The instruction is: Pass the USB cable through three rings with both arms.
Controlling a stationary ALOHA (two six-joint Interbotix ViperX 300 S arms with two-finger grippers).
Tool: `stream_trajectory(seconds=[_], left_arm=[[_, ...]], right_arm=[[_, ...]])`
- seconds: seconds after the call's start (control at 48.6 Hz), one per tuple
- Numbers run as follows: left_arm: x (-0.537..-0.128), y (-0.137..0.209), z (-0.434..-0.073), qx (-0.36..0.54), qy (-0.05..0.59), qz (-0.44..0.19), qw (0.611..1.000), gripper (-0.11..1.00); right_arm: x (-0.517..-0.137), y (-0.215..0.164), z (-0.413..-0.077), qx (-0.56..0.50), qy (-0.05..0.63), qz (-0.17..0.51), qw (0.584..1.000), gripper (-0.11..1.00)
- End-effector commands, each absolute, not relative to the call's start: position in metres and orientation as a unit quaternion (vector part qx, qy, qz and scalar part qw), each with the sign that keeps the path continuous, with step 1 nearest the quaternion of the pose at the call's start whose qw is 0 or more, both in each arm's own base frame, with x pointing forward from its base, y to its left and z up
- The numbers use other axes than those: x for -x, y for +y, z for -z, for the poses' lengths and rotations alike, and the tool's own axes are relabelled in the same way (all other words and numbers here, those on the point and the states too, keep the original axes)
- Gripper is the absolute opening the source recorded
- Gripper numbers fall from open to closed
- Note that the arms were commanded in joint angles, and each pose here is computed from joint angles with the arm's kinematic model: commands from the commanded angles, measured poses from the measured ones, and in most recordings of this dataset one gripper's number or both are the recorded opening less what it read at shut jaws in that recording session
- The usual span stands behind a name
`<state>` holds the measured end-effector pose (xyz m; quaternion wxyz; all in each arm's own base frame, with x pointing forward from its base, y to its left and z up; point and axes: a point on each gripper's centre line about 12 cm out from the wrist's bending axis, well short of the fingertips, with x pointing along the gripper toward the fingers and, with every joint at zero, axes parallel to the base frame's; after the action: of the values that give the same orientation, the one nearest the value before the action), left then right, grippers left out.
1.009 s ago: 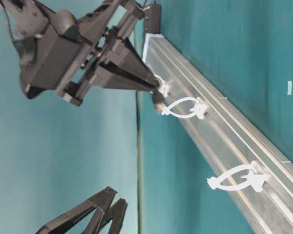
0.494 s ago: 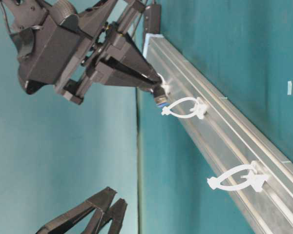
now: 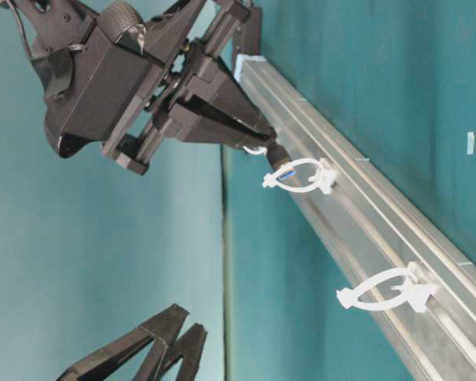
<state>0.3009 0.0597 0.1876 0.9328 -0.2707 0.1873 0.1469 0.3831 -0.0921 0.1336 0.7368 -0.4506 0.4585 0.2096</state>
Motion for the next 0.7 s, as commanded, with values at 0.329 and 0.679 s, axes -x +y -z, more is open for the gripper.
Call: stream_trajectory(seconds=[0.329, 0.679], left_arm=[[-0.303, 0.06, -0.197, 0.27, 0.173, -0.142, 0.936, 0.92], [-0.311, 0.047, -0.201, 0.268, 0.171, -0.12, 0.94, 0.92]], right_arm=[[-0.391, -0.078, -0.134, 0.457, 0.447, -0.22, 0.737, 0.1], [-0.4, -0.069, -0.133, 0.46, 0.438, -0.224, 0.739, 0.1]])
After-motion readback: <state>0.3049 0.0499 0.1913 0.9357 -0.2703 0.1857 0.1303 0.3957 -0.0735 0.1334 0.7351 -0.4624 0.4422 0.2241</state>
